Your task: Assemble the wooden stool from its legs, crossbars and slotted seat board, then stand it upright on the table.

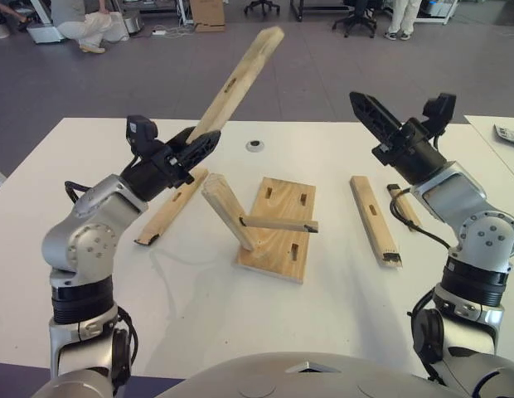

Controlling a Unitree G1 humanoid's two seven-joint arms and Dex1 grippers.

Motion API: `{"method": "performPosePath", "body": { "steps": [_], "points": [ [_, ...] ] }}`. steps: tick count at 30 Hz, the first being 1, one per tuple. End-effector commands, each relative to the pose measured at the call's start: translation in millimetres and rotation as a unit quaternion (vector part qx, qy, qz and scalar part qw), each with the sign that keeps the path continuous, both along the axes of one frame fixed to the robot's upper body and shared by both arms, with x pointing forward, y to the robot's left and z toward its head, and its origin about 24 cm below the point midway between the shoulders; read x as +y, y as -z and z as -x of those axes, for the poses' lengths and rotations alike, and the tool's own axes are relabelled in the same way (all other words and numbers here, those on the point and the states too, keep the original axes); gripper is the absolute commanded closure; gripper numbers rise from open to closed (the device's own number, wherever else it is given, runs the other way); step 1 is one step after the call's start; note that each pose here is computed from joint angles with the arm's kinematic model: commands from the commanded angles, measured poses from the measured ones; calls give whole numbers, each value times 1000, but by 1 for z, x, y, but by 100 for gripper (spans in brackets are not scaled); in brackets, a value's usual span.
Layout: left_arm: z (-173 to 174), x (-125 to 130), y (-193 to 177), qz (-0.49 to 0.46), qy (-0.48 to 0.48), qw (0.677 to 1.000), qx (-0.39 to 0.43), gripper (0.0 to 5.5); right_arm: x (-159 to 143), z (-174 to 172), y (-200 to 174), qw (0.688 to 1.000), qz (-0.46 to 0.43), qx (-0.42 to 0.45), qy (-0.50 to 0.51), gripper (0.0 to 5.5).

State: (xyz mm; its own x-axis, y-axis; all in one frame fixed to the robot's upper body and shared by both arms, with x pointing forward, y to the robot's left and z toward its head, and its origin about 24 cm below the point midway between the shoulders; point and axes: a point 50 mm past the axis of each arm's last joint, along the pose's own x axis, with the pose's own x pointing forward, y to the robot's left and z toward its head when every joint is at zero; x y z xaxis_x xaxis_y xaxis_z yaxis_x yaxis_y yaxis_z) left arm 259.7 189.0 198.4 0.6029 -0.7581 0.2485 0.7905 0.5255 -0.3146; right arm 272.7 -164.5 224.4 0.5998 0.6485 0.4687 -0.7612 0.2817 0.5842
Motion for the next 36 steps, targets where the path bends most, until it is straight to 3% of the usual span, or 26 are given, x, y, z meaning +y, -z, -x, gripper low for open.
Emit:
{"method": "performPosePath", "body": {
  "steps": [1,5,12,28,32,36],
  "points": [
    [10,-4,-38,48,113,992,-23,343,14,4,-37,992,-54,-65,-98,80],
    [18,-13,-44,59,192,980,-2,343,19,-7,-45,984,-102,-45,-136,11],
    [24,-15,-29,33,230,972,33,343,29,-7,-53,978,-108,-41,-173,10],
    [25,-6,-28,58,229,971,27,343,34,1,-49,978,-84,-48,-187,331],
    [19,-5,-30,86,204,975,36,343,33,2,-54,979,-71,-60,-183,334],
    [0,12,-58,192,105,975,-37,255,23,-10,-71,990,-40,-86,-104,342]
  ]
}}
